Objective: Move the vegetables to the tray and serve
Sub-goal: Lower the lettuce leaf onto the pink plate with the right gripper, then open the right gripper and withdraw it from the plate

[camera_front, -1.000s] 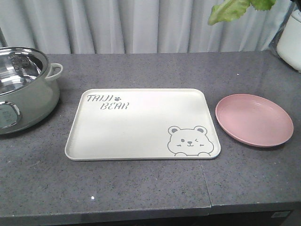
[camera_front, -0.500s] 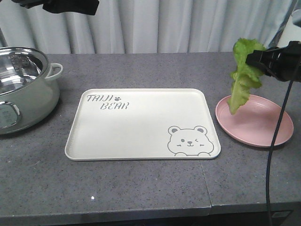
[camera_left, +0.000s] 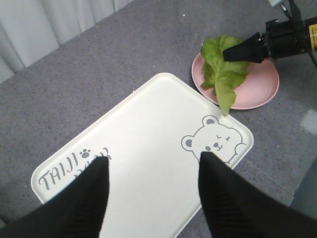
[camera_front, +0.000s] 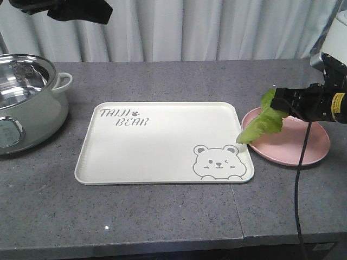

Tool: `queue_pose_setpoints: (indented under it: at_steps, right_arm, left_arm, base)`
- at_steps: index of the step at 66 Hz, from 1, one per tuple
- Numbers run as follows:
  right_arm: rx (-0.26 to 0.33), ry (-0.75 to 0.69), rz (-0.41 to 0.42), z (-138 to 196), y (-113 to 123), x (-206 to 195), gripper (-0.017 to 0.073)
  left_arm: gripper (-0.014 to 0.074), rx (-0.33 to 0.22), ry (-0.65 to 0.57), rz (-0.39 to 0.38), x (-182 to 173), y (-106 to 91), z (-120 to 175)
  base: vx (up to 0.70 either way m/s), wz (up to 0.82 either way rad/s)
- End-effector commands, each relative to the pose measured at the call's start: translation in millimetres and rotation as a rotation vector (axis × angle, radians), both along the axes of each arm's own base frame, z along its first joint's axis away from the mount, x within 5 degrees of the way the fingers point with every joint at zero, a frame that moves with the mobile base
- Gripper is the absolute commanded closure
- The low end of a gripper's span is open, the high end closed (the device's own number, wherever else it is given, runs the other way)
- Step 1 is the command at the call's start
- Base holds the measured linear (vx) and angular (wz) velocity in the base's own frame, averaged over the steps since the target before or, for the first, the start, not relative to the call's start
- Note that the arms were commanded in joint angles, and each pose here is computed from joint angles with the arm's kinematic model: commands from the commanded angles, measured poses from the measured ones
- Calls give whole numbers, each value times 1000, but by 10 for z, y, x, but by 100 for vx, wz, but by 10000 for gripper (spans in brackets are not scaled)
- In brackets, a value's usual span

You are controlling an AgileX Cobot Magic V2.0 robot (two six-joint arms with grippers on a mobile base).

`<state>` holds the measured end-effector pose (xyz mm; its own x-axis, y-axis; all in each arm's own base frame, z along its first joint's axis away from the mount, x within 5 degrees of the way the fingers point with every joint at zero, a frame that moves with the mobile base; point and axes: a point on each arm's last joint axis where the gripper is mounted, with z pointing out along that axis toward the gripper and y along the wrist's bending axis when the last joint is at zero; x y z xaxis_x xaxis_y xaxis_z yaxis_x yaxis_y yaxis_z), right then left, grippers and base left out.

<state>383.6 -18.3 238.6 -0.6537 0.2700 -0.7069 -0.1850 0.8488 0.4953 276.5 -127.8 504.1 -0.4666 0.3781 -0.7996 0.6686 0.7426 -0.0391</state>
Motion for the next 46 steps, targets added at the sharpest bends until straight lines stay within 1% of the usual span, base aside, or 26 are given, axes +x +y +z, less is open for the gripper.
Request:
queue_pose_setpoints:
  at_steps: [1,4,10,15,22,32,36,46]
  right_arm:
    - [12,-75,-2,270,-38,-18,561]
    - [14,-73,-10,266,-71,-22,561]
    - [44,-58,-53,269,-232,-46,561]
    - [66,-52,-63,265,-360,-77,558]
    - [93,-43,-57,239,-510,-120,543]
    - [133,-7,-18,121,-512,-102,519]
    - [148,2,13,89,-488,-101,517]
    - [117,-23,43,92,-482,-105,511]
  left_arm:
    - [192,-69,-86,7,-136,28,212]
    - [192,-69,-86,7,-136,28,212]
    - [192,-69,-85,7,-131,27,208]
    - [192,-69,-84,6,-131,26,207]
    - [192,-73,-82,6,-112,17,197]
    - [192,-68,-69,6,-66,1,161]
    - [192,-67,-58,6,-52,-5,143]
    - [192,-72,-34,16,-43,-9,124]
  base:
    - [0,0]
    - [0,0]
    - [0,0]
    - [0,0]
    - [0,0]
    - [0,0]
    - [0,0]
    - [0,0]
